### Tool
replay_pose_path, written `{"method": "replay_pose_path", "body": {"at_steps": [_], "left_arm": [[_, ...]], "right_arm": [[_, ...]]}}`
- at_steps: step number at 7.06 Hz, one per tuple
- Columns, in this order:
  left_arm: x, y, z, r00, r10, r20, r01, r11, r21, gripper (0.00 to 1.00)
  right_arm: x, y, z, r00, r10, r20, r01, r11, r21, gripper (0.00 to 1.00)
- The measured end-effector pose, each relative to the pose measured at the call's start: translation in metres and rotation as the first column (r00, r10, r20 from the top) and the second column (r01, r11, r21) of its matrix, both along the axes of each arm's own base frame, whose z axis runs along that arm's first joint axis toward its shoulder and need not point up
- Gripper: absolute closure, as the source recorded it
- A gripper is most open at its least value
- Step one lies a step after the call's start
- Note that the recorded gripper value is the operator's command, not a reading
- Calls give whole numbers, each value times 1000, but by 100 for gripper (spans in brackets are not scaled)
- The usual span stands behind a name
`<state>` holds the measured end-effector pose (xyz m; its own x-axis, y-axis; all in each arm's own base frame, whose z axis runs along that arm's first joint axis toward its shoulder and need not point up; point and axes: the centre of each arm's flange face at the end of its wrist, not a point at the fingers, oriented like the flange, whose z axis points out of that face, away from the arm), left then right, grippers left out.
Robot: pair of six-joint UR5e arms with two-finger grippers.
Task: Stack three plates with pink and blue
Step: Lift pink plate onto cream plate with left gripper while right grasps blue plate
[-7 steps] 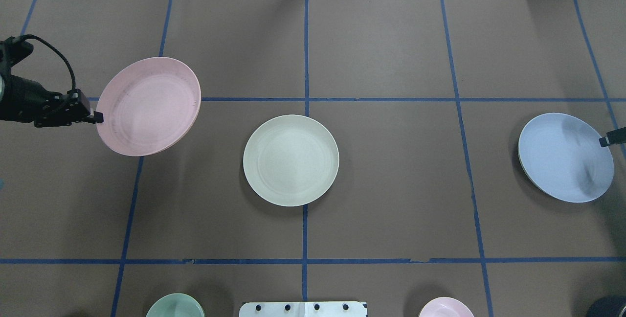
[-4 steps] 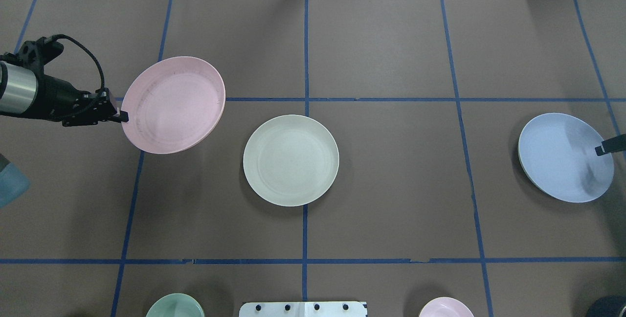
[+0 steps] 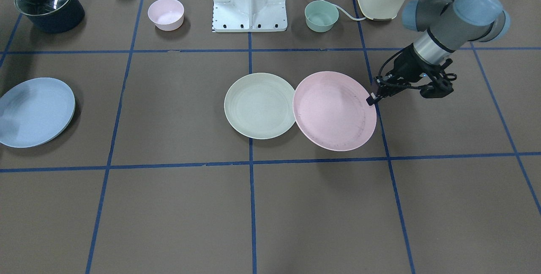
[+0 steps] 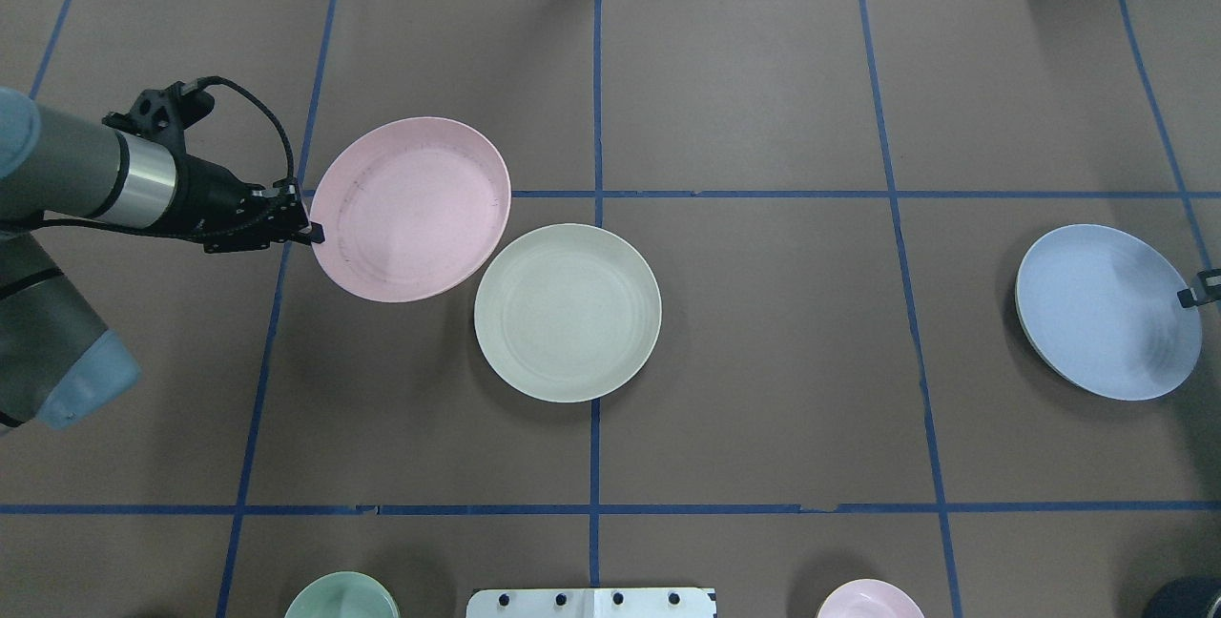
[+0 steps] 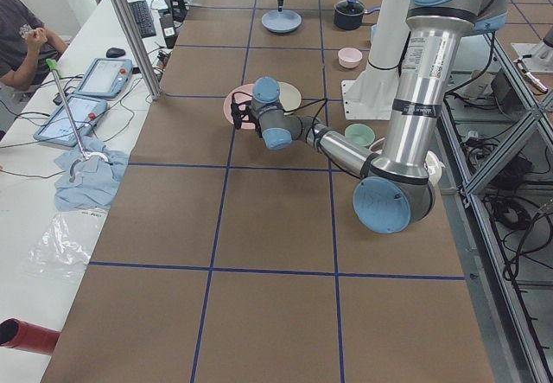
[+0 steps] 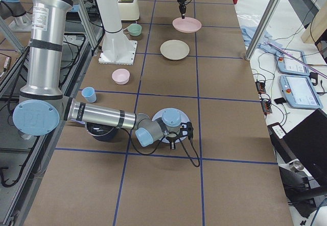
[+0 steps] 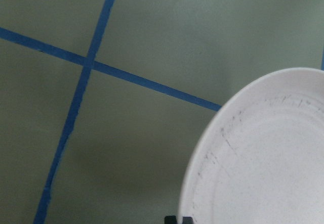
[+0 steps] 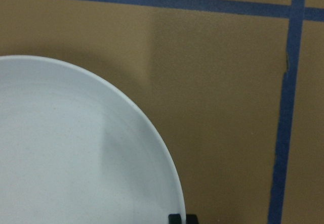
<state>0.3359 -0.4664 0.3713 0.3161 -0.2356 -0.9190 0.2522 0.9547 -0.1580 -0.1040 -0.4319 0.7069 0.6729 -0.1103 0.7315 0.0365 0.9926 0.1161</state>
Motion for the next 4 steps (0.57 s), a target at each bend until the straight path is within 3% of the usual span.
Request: {"method": "replay_pose_path", "body": {"at_steps": [2, 4], "left_arm": [[24, 6, -12, 1000, 0, 5, 0, 1000, -9, 100], [73, 30, -34, 1000, 13, -5, -13, 1000, -13, 100]], "right_arm": [[0, -1, -21, 998, -13, 69, 13, 1000, 4, 100], [17, -12, -60, 981, 34, 191, -28, 999, -30, 100]]}}
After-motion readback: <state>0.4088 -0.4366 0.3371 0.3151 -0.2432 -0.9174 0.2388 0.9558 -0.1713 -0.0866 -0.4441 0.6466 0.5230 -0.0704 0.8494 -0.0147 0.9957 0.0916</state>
